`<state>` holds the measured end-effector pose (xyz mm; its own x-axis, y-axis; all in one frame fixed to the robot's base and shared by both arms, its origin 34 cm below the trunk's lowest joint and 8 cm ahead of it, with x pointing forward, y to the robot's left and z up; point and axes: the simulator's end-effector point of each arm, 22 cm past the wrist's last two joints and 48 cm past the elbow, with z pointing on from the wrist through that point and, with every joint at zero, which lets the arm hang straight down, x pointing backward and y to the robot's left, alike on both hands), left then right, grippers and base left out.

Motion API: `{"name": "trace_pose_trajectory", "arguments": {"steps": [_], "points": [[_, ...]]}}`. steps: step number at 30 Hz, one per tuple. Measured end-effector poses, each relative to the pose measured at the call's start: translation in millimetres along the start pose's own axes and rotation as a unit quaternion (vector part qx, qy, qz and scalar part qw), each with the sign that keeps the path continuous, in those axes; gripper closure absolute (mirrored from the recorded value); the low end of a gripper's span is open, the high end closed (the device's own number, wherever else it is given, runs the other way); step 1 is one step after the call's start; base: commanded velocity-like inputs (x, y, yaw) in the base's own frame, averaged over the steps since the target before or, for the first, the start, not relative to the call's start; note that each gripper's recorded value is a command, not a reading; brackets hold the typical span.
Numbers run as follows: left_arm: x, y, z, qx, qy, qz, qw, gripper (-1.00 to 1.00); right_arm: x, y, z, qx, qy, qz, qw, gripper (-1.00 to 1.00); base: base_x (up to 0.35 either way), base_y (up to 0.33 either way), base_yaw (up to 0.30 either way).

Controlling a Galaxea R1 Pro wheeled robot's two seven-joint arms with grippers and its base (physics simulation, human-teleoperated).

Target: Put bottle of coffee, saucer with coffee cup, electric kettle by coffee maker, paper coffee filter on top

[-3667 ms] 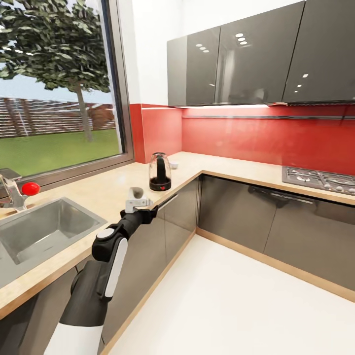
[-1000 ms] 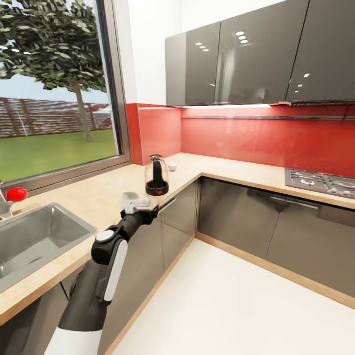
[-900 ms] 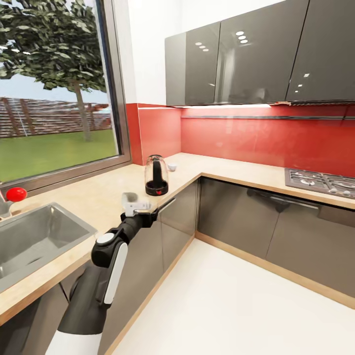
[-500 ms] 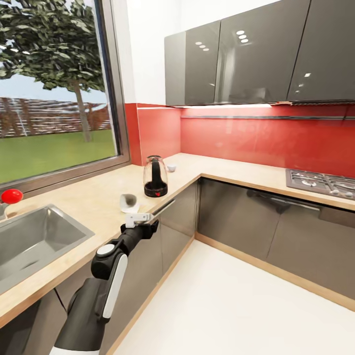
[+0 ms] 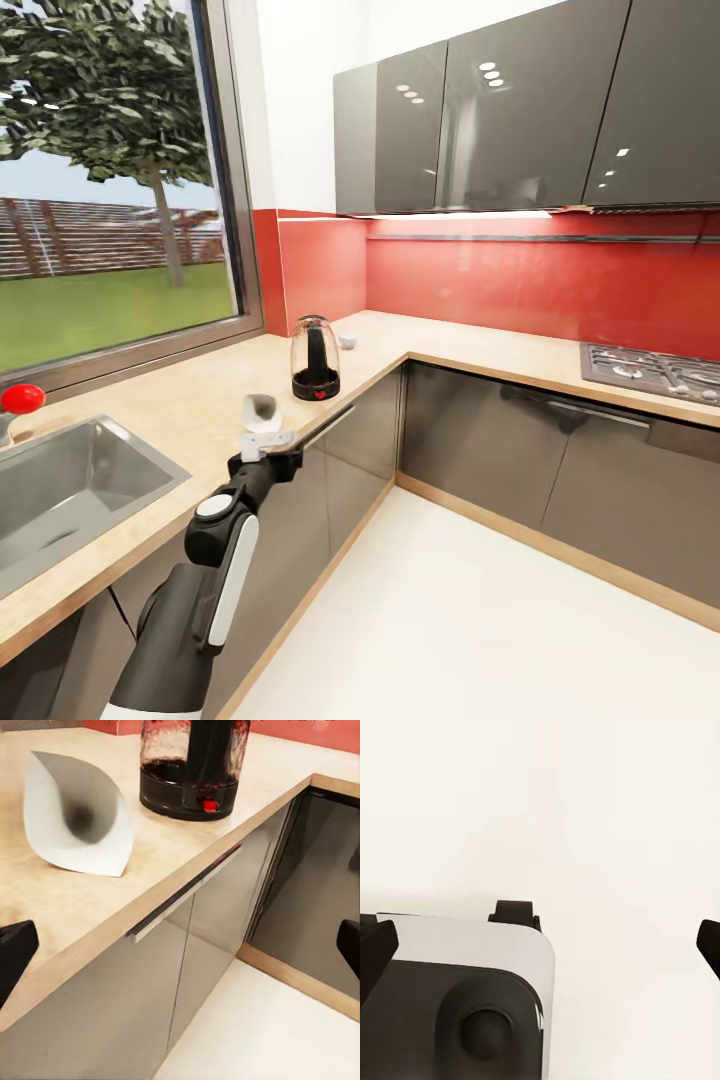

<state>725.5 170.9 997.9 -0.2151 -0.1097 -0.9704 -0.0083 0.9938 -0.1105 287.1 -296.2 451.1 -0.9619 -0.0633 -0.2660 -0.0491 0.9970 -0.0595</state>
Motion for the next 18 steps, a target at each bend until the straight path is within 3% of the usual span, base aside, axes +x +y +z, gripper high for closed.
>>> {"name": "trace_pose_trajectory", "arguments": {"steps": [8, 9, 10, 18], "points": [[-2, 8, -0.4, -0.019, -0.003, 0.006, 0.9998, -1.00, 0, 0, 0.0, 0.000, 0.000, -0.001, 1.0000, -1.00, 0.000, 0.000, 0.000], [-3, 9, -0.4, -0.022, -0.004, 0.008, 0.9997, -1.00, 0, 0, 0.0, 0.000, 0.000, -0.002, 1.0000, -1.00, 0.000, 0.000, 0.000], [-5, 15, -0.8, -0.035, -0.008, 0.026, 0.9990, -1.00, 1, 0, -0.1, 0.000, 0.001, -0.006, 1.0000, -1.00, 0.000, 0.000, 0.000], [-6, 17, -1.4, -0.042, -0.010, 0.038, 0.9984, -1.00, 1, 5, -0.2, -0.006, 0.001, -0.023, 0.9997, -1.00, 0.104, 0.000, 0.000]]}}
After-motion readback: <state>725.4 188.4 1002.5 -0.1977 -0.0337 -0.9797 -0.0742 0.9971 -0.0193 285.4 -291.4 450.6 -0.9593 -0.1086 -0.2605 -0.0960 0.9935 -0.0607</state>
